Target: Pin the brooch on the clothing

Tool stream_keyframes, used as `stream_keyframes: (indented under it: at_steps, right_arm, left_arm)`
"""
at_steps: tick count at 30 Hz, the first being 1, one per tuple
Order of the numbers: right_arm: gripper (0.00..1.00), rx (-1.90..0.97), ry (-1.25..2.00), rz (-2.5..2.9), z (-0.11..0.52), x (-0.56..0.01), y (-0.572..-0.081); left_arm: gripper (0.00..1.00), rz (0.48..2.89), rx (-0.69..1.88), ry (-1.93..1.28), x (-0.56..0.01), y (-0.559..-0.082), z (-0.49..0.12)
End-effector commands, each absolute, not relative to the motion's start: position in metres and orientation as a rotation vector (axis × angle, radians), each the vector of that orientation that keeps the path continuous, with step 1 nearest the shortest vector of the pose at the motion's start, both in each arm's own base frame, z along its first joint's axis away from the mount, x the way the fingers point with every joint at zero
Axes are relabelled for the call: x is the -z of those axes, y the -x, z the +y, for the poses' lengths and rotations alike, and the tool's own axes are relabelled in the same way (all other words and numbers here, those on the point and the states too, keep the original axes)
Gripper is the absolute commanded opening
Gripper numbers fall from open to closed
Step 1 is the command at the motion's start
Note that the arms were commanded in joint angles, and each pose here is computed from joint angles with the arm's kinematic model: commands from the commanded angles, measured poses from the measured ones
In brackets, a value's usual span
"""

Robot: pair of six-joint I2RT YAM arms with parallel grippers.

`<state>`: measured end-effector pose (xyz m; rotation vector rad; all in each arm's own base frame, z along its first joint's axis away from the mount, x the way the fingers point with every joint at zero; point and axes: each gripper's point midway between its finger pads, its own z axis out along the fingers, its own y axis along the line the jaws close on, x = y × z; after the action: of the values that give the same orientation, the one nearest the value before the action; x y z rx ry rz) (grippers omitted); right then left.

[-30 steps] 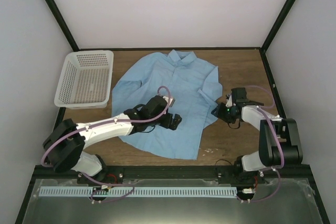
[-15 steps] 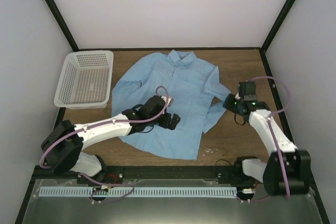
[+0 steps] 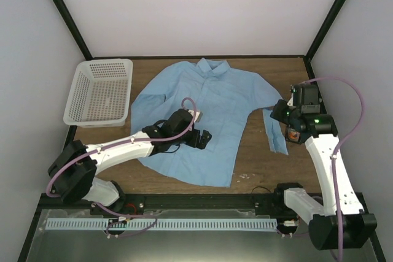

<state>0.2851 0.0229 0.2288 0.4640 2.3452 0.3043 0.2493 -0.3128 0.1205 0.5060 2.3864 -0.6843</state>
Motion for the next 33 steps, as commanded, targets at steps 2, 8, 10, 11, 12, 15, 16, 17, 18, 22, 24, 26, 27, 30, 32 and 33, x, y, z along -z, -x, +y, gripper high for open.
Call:
stream_keyframes:
  at_steps: [2,8,10,11,12,15,16,17,18,22,24,26,27,30,32,33]
  right_arm:
    - [0.01,-0.228,-0.426,2.453,0.019,-0.231,-0.263]
    - [0.01,-0.358,-0.379,2.598,0.04,-0.209,-0.25]
    - [0.02,-0.571,-0.25,2.657,0.074,-0.199,-0.245]
    - [0.02,-0.716,-0.152,2.665,0.097,-0.198,-0.241]
    - [0.05,-0.839,-0.076,2.672,0.117,-0.194,-0.234]
    - [0.37,-1.286,0.156,2.552,0.182,-0.201,-0.215]
    - [0.41,-1.422,0.214,2.502,0.198,-0.205,-0.209]
    - [0.41,-1.491,0.256,2.464,0.206,-0.209,-0.208]
    - [0.42,-1.466,0.254,2.457,0.206,-0.209,-0.214]
    - [0.62,-0.628,-0.183,2.536,0.118,-0.186,-0.277]
    - [0.76,-0.44,-0.368,2.52,0.073,-0.179,-0.284]
    - [0.82,-0.315,-0.526,2.513,0.039,-0.17,-0.283]
    - [0.91,-0.238,-0.601,2.516,0.024,-0.165,-0.278]
    - [1.0,-0.053,-0.786,2.484,-0.01,-0.156,-0.265]
    - [1.0,-0.016,-0.879,2.457,-0.024,-0.148,-0.259]
    - [1.0,-0.037,-0.899,2.443,-0.026,-0.143,-0.259]
  left_arm:
    - [1.0,2.343,0.727,-0.483,-0.139,-0.253,-0.315]
    - [1.0,2.334,0.778,-0.485,-0.144,-0.252,-0.32]
    - [1.0,2.323,0.818,-0.492,-0.147,-0.25,-0.324]
    - [1.0,2.317,0.837,-0.493,-0.149,-0.249,-0.326]
    - [1.0,2.315,0.846,-0.493,-0.149,-0.249,-0.327]
    - [1.0,2.312,0.85,-0.489,-0.15,-0.25,-0.327]
    - [1.0,2.31,0.846,-0.48,-0.151,-0.251,-0.324]
    - [1.0,2.311,0.84,-0.464,-0.151,-0.253,-0.32]
    - [1.0,2.314,0.842,-0.446,-0.15,-0.254,-0.316]
    - [1.0,2.31,0.862,-0.4,-0.151,-0.253,-0.302]
    - [1.0,2.311,0.865,-0.397,-0.151,-0.251,-0.298]
    - [1.0,2.312,0.863,-0.399,-0.15,-0.25,-0.296]
    - [1.0,2.314,0.86,-0.402,-0.149,-0.25,-0.295]
    - [1.0,2.31,0.858,-0.395,-0.149,-0.251,-0.295]
    - [1.0,2.305,0.875,-0.396,-0.149,-0.251,-0.297]
    - [1.0,2.303,0.883,-0.399,-0.15,-0.252,-0.299]
